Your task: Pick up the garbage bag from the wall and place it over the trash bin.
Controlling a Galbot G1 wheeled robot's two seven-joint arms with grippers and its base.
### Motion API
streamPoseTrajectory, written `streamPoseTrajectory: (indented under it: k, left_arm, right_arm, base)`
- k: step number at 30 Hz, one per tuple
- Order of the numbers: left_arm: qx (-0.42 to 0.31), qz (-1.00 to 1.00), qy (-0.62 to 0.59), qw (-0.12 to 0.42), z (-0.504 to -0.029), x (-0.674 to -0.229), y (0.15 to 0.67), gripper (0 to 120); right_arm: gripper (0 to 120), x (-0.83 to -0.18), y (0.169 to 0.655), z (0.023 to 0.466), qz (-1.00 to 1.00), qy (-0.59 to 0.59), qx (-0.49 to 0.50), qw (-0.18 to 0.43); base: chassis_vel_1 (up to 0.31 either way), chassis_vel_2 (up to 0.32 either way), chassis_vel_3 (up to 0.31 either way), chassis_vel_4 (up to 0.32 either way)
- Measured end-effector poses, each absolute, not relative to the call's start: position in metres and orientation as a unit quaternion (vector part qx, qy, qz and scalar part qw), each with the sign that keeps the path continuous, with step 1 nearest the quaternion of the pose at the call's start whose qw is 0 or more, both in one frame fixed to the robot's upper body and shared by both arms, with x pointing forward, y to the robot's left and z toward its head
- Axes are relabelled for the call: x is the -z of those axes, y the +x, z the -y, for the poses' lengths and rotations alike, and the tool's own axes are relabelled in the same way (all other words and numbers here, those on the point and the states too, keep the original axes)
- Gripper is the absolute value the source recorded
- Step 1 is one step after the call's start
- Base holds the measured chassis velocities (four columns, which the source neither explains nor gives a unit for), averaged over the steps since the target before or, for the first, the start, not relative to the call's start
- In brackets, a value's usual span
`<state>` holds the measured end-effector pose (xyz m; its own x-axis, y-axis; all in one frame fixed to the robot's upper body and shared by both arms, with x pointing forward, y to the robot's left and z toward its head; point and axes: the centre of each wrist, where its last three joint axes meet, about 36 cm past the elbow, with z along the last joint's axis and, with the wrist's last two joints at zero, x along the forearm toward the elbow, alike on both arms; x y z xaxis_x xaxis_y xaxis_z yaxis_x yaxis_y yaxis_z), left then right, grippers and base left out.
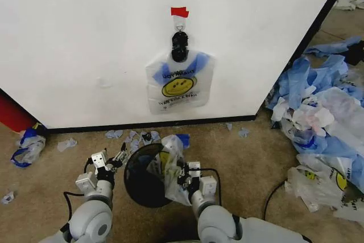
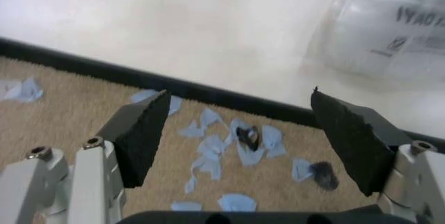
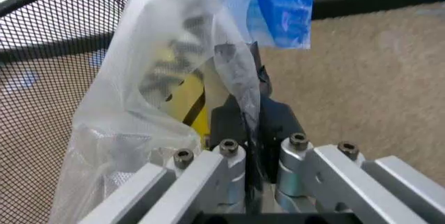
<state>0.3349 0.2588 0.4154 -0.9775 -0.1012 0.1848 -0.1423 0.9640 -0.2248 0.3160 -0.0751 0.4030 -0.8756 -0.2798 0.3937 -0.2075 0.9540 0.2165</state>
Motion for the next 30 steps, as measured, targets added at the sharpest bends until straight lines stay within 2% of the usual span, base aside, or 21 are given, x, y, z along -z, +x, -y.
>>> streamPoseTrajectory:
  k: [5,8,13,19,23,30]
  left_arm:
    - [-0.12,0.99,0.035,0.063,-0.26,-0.436,0.339,79]
    - [-0.137,0.988,0.022,0.067,-0.256,-0.45,0.338,79]
    - [-0.227,0.964,-0.076,0.114,-0.236,-0.517,0.315,78]
    - [-0.262,0.941,-0.139,0.164,-0.228,-0.548,0.307,78]
    - [-0.27,0.929,-0.17,0.19,-0.226,-0.554,0.311,74]
    - [-0.255,0.922,-0.178,0.23,-0.232,-0.527,0.32,71]
  right_arm:
    - [0,-0.401,0.327,0.082,0.972,0.112,0.079,0.191]
    - [0,-0.4,0.331,0.083,0.973,0.108,0.077,0.187]
    - [0,-0.4,0.342,0.085,0.976,0.107,0.077,0.175]
    - [0,-0.399,0.344,0.086,0.976,0.109,0.074,0.175]
    - [0,-0.397,0.345,0.085,0.975,0.112,0.071,0.177]
    - [0,-0.396,0.349,0.072,0.973,0.13,0.071,0.179]
  base:
    - [0.0,0.0,0.0,0.0]
    - [0.0,0.0,0.0,0.0]
    - [0.0,0.0,0.0,0.0]
    - [0.0,0.0,0.0,0.0]
    - [0.0,0.0,0.0,0.0]
    - [0.0,0.0,0.0,0.0]
